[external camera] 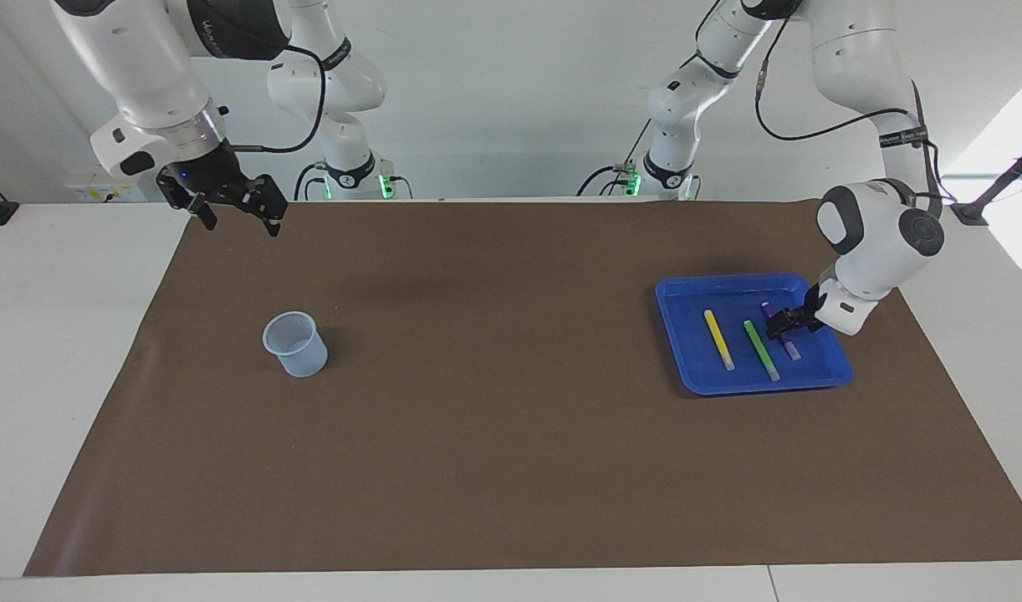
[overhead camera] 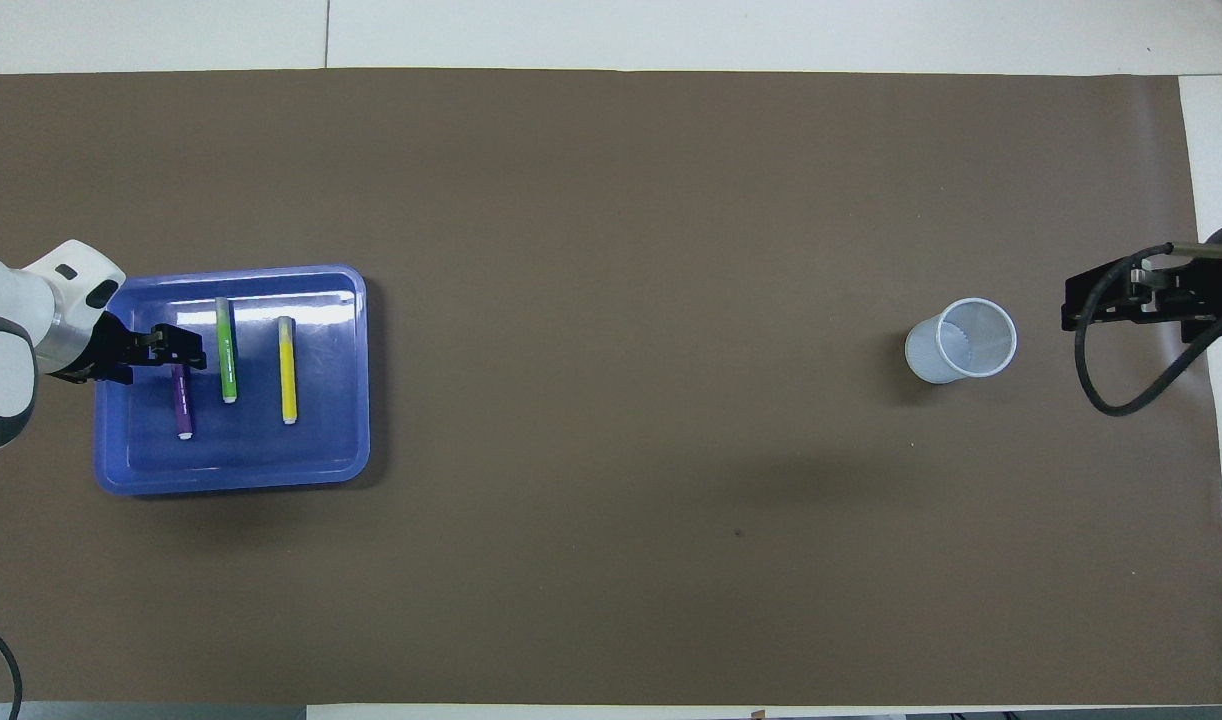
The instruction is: Right arm passes pens to left for tray arrangement
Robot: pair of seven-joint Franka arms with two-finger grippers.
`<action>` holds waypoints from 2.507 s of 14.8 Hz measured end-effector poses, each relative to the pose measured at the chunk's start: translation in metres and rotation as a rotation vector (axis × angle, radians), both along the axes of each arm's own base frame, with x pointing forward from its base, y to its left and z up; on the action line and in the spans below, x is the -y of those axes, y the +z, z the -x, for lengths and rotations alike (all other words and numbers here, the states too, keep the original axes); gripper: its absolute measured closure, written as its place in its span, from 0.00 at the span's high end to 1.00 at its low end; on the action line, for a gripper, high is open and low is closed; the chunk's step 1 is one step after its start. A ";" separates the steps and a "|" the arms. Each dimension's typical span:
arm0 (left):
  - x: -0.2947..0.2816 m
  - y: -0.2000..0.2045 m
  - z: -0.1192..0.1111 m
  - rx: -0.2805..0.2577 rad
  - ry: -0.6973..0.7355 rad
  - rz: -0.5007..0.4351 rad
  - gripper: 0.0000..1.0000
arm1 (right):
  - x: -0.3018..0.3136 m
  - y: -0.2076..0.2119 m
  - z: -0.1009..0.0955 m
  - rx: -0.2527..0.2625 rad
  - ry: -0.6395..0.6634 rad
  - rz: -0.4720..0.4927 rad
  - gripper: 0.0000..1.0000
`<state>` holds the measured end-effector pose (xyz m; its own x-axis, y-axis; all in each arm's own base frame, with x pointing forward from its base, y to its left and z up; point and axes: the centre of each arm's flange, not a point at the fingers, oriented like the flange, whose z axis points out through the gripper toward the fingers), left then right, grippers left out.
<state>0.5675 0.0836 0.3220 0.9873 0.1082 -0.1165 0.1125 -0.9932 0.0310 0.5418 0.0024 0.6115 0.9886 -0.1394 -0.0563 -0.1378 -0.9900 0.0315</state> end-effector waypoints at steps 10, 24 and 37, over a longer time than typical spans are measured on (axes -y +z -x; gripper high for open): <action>0.038 0.071 -0.026 0.003 -0.059 -0.024 1.00 | 0.000 0.008 -0.001 0.019 0.000 -0.001 1.00; 0.112 0.234 0.030 -0.052 -0.074 -0.074 1.00 | -0.004 0.006 -0.001 0.014 0.023 -0.039 1.00; 0.135 0.290 0.043 0.032 -0.059 -0.033 1.00 | -0.004 0.006 -0.001 0.014 0.023 -0.039 1.00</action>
<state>0.5241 -0.0516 0.6118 0.9952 0.0534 -0.0821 0.0536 -0.9986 0.0007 0.5426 0.0061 0.6177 0.9922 -0.1148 -0.0475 -0.1154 -0.9933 -0.0085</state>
